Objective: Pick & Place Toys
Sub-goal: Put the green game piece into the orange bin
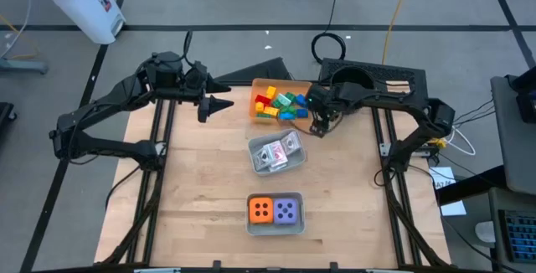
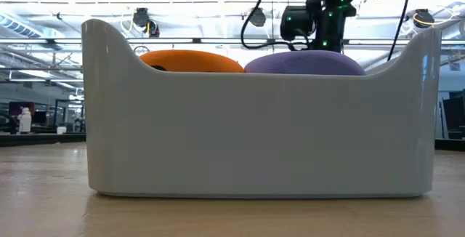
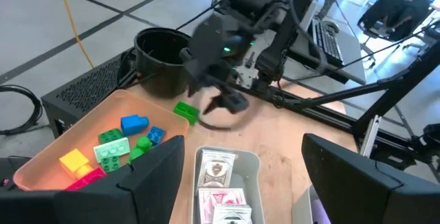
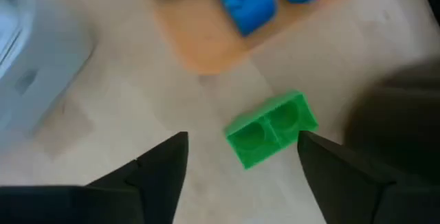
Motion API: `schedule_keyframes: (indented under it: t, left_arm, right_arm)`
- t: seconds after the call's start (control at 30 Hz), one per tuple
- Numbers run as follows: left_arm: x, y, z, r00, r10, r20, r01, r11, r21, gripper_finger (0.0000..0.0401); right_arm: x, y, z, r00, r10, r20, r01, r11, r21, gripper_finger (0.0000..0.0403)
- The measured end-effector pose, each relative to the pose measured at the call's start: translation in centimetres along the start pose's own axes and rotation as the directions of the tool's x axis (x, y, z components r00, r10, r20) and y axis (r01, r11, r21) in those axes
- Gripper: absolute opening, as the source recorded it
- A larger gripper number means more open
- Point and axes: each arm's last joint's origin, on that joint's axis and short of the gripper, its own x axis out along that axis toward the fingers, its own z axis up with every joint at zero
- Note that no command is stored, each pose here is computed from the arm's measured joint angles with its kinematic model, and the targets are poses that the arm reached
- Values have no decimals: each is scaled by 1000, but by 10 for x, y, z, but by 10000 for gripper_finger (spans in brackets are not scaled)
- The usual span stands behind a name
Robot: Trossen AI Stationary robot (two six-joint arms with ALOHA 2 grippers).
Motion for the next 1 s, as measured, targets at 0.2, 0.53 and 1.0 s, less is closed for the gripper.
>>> schedule_keyframes:
  t: [0.2, 0.53, 1.0]
  left_arm:
    - [0, 0, 0, 1000, -1, 0, 1, 1000, 10, 294]
    - [0, 0, 0, 1000, 0, -2, 0, 1000, 30, 294]
    - [0, 0, 0, 1000, 0, -3, 0, 997, 76, 294]
  right_arm:
    - [0, -12, 3, 1000, -11, 23, 3, 945, 328, 291]
    - [5, -14, -1, 1000, -10, -2, 10, 812, 584, 294]
    - [43, -5, -24, 1000, -30, 6, 14, 619, 786, 292]
